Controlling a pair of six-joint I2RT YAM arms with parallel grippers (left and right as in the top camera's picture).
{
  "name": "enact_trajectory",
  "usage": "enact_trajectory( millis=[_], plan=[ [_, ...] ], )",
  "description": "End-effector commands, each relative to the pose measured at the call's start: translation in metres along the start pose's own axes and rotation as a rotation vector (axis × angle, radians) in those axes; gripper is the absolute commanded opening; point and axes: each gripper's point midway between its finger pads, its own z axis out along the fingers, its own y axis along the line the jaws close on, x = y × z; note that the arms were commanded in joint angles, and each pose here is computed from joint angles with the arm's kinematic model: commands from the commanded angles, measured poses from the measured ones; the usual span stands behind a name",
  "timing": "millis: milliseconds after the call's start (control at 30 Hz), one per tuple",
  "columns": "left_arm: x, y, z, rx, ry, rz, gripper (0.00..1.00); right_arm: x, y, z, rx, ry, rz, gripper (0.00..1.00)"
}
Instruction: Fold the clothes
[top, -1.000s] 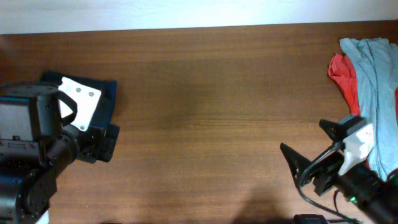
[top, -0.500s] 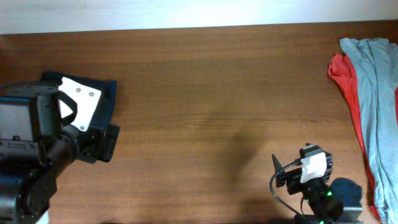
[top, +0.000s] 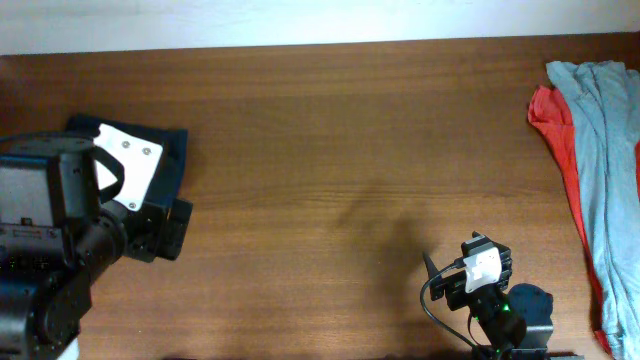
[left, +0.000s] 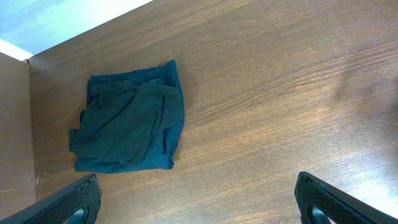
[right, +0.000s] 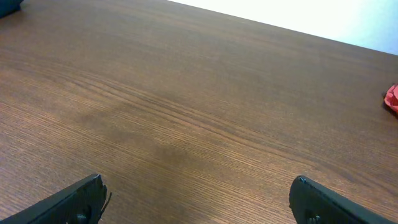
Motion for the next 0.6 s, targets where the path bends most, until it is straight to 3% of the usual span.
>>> enact_trajectory(
  millis=[0, 567],
  plan=[
    [-0.002, 0.002, -0.002, -0.010, -0.007, -0.005, 0.99, 0.002, 0.000, 0.001, 0.001, 0.002, -0.010, 0.99],
    [0.006, 0.006, -0.003, -0.042, 0.021, 0.009, 0.99, 0.002, 0.000, 0.001, 0.001, 0.002, -0.010, 0.99]
  ],
)
